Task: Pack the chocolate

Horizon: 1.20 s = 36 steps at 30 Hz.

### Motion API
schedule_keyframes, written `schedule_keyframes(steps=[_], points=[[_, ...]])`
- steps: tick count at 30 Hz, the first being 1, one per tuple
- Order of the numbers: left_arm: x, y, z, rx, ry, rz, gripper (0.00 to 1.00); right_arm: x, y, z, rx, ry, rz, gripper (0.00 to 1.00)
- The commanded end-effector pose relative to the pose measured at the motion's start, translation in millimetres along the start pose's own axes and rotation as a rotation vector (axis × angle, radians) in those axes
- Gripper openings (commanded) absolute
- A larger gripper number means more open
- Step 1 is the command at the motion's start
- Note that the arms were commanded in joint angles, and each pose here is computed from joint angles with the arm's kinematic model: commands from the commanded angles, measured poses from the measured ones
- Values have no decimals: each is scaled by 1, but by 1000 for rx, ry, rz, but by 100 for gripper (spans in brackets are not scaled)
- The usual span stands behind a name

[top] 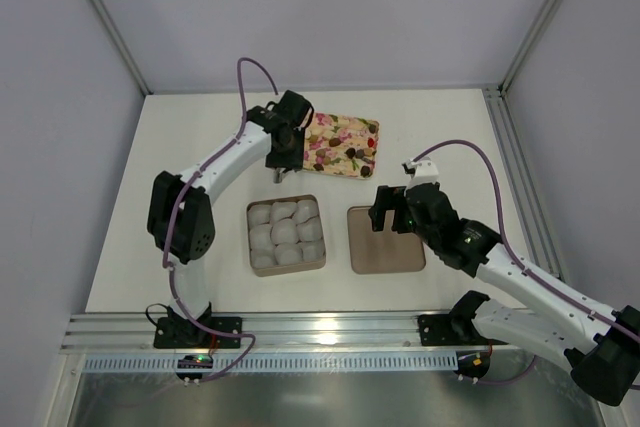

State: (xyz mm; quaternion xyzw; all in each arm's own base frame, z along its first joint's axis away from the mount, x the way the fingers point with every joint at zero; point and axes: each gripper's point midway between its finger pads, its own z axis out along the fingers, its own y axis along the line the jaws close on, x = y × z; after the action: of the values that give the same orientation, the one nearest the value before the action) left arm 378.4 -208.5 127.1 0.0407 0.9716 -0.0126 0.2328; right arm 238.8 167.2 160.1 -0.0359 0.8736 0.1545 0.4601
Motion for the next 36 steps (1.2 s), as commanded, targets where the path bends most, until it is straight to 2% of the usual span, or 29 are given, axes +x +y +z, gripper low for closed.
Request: schedule_keyframes(steps=[1,16,24,36], points=[[-18,-7,-12,16,-62,-1,45,-10,0,-1,2,-44,25,100],[-8,-5,-4,-6,-15,15,42,-8,1,1,0,-31,26,100],[-8,-3,-5,-13,-16,18,34,-6,1,2,1,-25,26,100],[-30,-5,-36,11,-79,23,31,-8,-1,2,11,-29,24,100]])
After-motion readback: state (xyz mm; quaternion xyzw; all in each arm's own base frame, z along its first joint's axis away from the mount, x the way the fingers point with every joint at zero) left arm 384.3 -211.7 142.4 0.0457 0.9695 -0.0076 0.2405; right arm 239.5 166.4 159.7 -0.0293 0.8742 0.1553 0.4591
